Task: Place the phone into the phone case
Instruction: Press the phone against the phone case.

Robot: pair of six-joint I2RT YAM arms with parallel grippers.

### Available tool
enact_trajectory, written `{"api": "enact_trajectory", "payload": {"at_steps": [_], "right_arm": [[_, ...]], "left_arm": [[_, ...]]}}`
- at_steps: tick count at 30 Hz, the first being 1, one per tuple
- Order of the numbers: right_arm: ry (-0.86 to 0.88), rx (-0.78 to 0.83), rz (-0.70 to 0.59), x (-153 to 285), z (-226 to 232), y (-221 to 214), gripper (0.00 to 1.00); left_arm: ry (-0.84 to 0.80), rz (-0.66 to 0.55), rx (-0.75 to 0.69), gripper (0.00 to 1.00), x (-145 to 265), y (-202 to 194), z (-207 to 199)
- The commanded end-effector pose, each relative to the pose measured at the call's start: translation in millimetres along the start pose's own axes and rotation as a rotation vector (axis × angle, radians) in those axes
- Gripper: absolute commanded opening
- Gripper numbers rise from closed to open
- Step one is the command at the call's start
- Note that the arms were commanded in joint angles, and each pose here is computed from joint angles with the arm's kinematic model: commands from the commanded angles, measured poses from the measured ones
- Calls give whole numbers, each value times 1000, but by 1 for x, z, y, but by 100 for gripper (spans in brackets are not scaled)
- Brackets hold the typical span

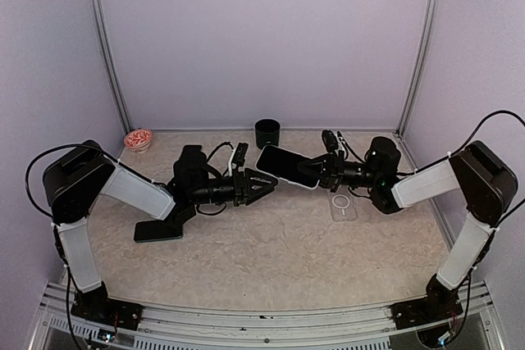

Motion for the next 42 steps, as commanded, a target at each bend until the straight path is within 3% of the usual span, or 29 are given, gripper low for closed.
{"api": "enact_trajectory", "payload": {"at_steps": [1, 16, 25, 32, 42], "right_arm": [[45, 47, 13, -3, 8, -6, 3], [33, 53, 17, -10, 6, -6, 3], [8, 50, 31, -14, -5, -11, 3], [24, 55, 33, -15, 0, -10, 3], [11, 47, 38, -16, -8, -10, 2]], "left_arm": [[-43, -35, -26, 48, -6, 13, -12], [77, -95, -1, 49, 2, 17, 8], [28, -136, -6, 51, 1, 27, -4], [127, -122, -8, 50, 8, 18, 13], [171, -234, -67, 47, 39, 31, 1]]}}
Point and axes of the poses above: each gripper's point midway between its finger pads, its own x axis back along the fingers, its own z axis along the line the jaws close on, y = z × x, the point moved 1 cm from there along x, back along the fingers, and after that the axes turned 11 degrees about -x, right-handed, at the moved point
